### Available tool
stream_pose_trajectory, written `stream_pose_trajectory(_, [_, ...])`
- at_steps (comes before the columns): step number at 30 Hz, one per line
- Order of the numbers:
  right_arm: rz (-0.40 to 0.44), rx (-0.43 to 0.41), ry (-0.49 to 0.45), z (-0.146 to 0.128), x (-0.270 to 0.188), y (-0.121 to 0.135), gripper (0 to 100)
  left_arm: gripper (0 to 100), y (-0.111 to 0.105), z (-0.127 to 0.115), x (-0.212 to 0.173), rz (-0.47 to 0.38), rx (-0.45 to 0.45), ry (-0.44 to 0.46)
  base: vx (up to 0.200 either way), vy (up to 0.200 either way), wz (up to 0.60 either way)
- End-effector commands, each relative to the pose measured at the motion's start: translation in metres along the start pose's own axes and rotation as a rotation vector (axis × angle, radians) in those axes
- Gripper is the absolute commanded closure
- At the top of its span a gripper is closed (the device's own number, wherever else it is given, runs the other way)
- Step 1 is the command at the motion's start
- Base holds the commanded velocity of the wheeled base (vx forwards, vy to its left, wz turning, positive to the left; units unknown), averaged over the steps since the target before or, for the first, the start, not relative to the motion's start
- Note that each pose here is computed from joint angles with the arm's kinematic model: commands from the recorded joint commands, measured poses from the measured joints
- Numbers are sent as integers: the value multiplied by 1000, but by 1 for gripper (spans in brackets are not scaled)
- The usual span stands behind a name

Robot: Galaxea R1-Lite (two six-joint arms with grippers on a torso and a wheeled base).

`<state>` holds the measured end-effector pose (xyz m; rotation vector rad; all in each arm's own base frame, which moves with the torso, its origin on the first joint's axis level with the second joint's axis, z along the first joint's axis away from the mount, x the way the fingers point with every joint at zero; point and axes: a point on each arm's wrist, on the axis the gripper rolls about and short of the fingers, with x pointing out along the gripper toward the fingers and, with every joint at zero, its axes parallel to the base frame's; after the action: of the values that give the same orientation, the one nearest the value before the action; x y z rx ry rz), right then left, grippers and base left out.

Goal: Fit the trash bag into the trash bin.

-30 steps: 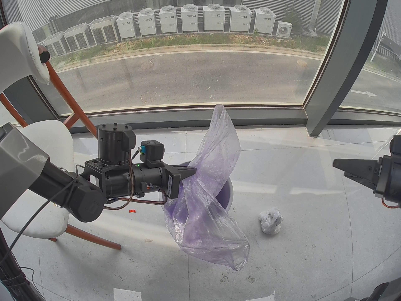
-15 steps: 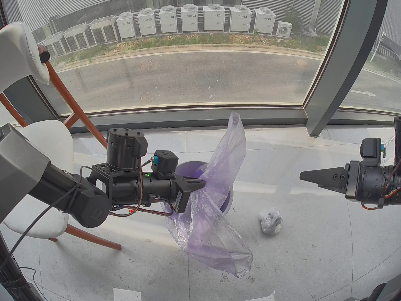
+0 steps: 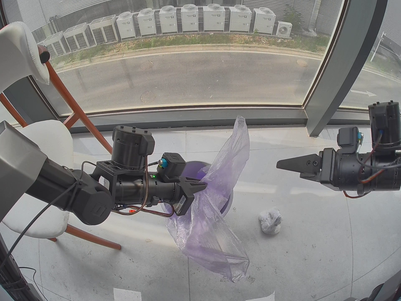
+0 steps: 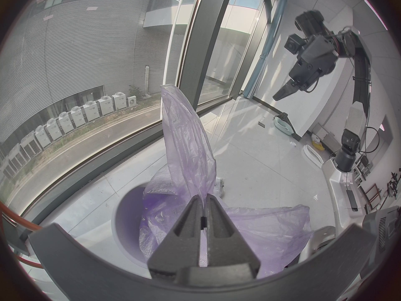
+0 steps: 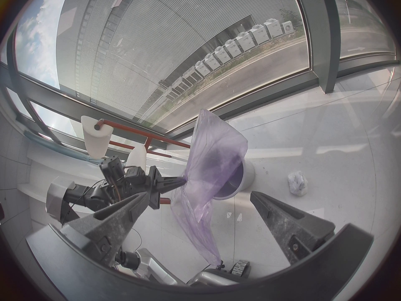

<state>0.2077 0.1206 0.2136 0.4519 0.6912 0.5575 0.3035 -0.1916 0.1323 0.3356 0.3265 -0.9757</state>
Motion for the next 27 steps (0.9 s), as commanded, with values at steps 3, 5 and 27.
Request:
stream_pose_trajectory(3, [-20,26,20,23,40,4,0,100,-18,6,7,5,44,8,0,0,0])
stream_pose_trajectory(5, [-33,33,37,26,53,3,0,100,-22,7,9,5,50,9,0,0,0])
stream_pose_trajectory(27, [-254,-29,-23,62,130,-35,0,100,-22,6,12,18,40,6,0,0,0])
